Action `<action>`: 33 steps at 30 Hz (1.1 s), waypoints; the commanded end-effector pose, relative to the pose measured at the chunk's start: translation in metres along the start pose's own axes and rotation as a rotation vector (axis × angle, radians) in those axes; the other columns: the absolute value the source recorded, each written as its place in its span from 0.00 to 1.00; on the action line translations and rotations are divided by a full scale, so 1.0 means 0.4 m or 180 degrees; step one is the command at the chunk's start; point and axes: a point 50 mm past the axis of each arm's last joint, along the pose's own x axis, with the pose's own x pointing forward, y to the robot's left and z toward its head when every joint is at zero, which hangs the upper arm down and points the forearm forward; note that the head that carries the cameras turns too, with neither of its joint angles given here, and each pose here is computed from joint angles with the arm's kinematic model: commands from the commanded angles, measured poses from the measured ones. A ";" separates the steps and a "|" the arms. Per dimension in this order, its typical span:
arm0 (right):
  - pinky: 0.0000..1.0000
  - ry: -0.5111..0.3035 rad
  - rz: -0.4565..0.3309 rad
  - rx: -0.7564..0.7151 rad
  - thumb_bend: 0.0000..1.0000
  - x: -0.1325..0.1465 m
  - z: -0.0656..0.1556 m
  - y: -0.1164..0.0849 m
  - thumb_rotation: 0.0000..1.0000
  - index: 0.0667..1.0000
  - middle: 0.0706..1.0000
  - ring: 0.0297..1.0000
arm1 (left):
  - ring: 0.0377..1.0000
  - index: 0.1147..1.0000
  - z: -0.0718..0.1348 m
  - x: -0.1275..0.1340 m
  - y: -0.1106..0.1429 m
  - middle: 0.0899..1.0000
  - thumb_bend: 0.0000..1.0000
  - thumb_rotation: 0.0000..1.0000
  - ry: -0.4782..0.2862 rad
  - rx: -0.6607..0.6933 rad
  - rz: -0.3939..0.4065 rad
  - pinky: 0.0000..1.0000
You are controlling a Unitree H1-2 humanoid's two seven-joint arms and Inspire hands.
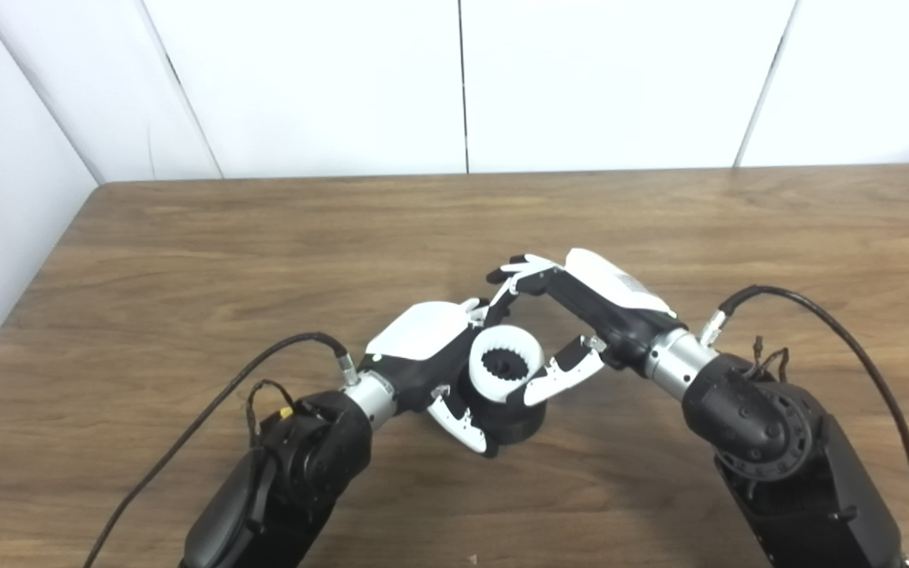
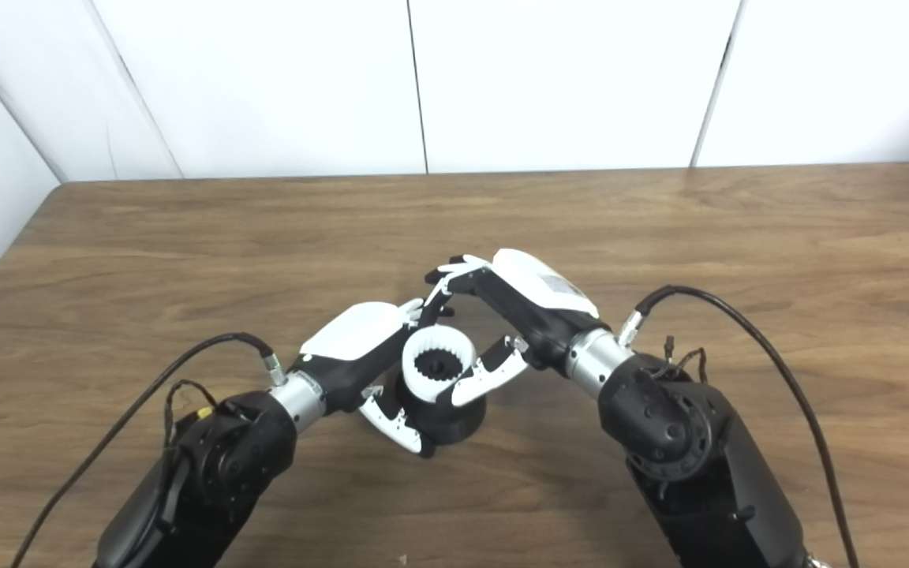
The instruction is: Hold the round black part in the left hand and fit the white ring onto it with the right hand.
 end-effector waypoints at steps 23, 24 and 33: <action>0.85 -0.0078 -0.0010 -0.0139 0.52 0.002 0.002 0.003 0.15 0.45 0.86 0.96 | 1.00 0.66 0.023 0.019 0.011 0.96 0.96 0.18 -0.0090 0.0072 0.0072 0.91; 0.85 -0.0079 -0.0008 -0.0151 0.52 0.001 0.001 0.004 0.15 0.45 0.86 0.96 | 1.00 0.65 0.024 0.020 0.012 0.96 0.96 0.18 -0.0085 0.0070 0.0076 0.90; 0.84 -0.0068 0.0012 -0.0158 0.52 -0.002 -0.007 0.014 0.15 0.45 0.86 0.96 | 1.00 0.62 0.028 0.023 0.017 0.96 0.95 0.18 -0.0067 0.0082 0.0089 0.90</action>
